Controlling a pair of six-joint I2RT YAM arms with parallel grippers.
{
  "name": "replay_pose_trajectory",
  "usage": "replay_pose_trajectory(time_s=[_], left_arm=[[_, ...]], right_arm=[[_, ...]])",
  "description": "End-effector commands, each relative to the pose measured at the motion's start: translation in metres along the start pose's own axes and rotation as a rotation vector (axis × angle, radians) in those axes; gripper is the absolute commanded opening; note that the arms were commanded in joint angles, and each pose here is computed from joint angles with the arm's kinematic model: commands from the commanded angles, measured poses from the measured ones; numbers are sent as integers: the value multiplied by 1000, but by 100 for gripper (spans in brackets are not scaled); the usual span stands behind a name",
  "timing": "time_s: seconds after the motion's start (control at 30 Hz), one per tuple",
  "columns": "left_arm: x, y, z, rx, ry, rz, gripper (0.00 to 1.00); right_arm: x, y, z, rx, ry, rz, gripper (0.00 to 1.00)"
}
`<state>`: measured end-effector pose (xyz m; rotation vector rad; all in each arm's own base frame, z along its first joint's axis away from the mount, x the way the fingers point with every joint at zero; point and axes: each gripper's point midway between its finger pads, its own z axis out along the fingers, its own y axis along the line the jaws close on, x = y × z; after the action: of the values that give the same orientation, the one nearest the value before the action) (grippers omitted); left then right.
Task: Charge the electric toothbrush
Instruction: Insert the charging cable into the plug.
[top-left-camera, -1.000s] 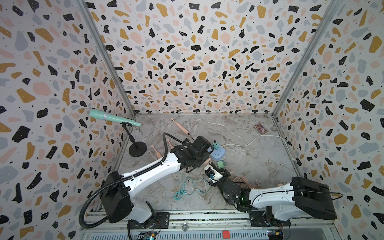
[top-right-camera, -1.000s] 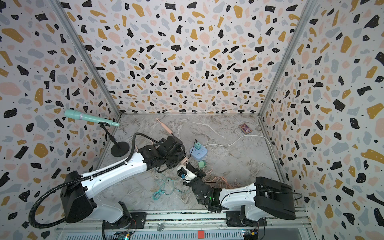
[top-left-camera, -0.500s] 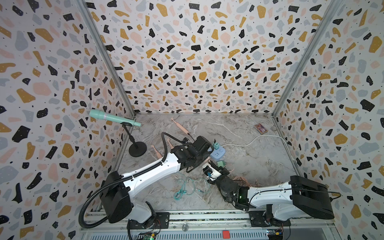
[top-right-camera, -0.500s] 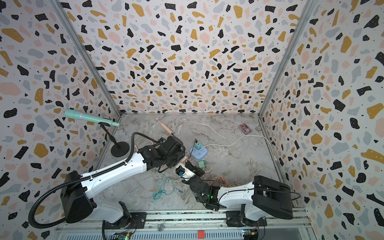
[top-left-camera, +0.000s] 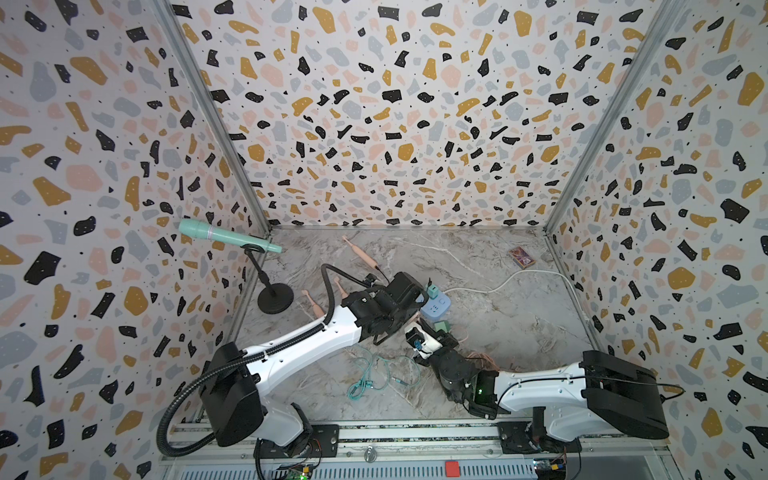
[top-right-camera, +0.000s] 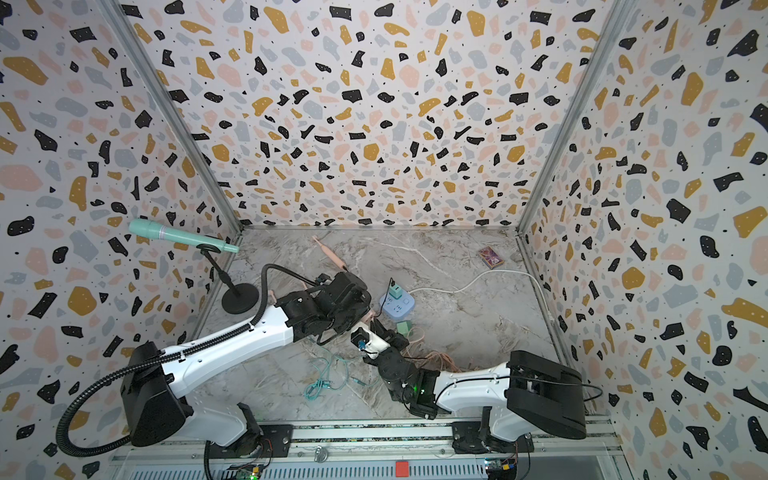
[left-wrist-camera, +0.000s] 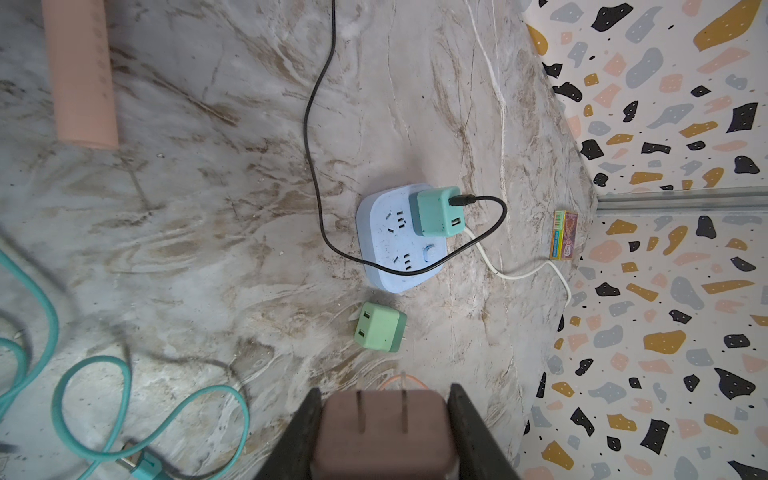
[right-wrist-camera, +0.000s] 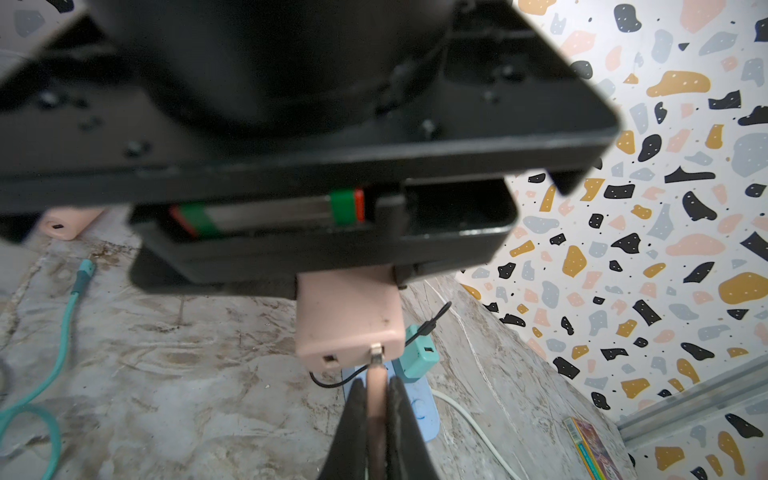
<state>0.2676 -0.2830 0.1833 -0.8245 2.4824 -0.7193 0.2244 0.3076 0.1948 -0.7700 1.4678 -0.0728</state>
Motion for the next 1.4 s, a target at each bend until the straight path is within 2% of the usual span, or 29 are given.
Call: replay_pose_trajectory(time_s=[0.0, 0.13, 0.33, 0.5, 0.63, 0.83, 1.1, 1.37], left_arm=[[91, 19, -20, -52, 365, 112, 0], [90, 21, -18, -61, 357, 110, 0], [88, 19, -19, -64, 349, 118, 0], [88, 18, -19, -61, 348, 115, 0], [90, 17, -21, -57, 351, 114, 0], [90, 14, -24, -43, 345, 107, 0], [102, 16, -19, -59, 361, 127, 0], [107, 21, -17, -65, 364, 136, 0]], right_arm=[[-68, -34, -4, 27, -205, 246, 0], [-61, -27, -10, 35, -181, 229, 0], [-44, -20, -18, 18, -123, 281, 0], [-40, -29, -17, 62, -108, 305, 0], [-46, -23, -11, 51, -132, 274, 0], [-57, -29, -4, 122, -144, 268, 0], [-82, -27, -2, 67, -162, 301, 0], [-90, -40, -1, 74, -166, 329, 0]])
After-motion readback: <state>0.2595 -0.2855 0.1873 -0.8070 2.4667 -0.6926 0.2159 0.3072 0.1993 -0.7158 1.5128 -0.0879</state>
